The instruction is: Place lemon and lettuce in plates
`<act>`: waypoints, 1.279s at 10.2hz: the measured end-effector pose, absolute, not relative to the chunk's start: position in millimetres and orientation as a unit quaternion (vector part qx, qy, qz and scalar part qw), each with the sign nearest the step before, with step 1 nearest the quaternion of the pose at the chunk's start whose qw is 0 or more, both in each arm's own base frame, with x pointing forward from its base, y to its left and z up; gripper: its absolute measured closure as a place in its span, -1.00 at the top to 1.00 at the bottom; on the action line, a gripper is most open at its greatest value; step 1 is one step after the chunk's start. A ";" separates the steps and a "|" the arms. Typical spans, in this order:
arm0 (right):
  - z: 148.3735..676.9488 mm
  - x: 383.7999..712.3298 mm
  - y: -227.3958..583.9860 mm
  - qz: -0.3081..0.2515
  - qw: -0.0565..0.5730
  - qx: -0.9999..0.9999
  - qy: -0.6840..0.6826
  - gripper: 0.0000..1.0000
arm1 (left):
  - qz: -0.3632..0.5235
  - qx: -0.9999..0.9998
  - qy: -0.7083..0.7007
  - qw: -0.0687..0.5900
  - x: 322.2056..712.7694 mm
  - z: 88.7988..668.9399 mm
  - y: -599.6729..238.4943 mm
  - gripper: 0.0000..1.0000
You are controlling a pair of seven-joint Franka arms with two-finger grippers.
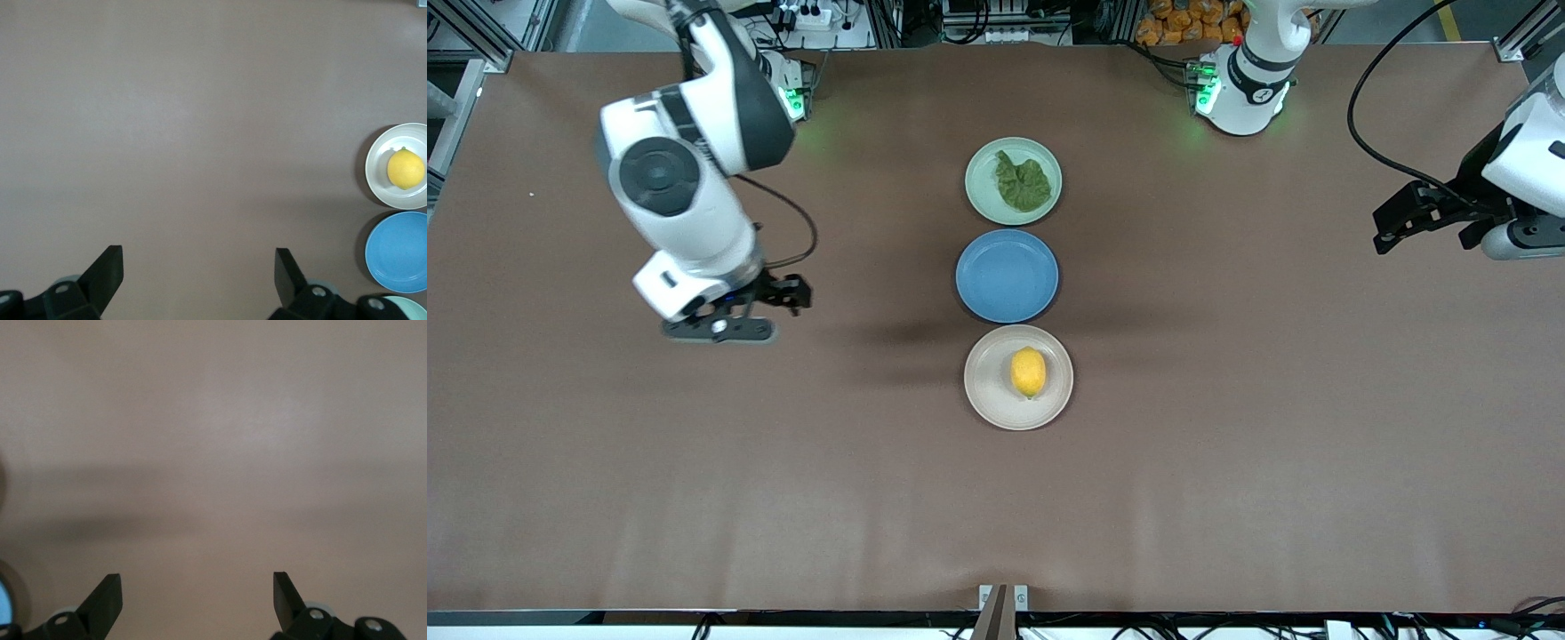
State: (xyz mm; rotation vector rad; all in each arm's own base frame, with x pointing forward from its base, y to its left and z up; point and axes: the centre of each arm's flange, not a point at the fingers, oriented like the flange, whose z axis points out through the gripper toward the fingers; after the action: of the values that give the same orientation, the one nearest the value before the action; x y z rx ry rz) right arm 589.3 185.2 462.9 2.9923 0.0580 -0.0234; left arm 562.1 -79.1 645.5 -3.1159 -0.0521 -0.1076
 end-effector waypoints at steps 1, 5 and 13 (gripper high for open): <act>474.9 596.4 160.4 -0.008 0.074 0.997 0.033 1.00 | -0.034 -0.999 -0.014 0.011 561.6 645.4 -82.3 1.00; 533.5 600.0 64.9 0.016 0.079 0.994 0.068 1.00 | -0.034 -0.999 -0.006 0.011 560.3 645.3 -91.1 1.00; 660.9 556.8 -23.9 0.026 0.058 0.997 0.046 1.00 | -0.033 -0.999 0.007 0.010 558.3 644.1 -105.1 1.00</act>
State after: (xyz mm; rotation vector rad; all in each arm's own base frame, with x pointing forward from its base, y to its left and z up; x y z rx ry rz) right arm 556.8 -23.9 660.9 3.0205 0.1408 0.0776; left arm 558.3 -105.1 644.1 -3.1198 0.0214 -0.1039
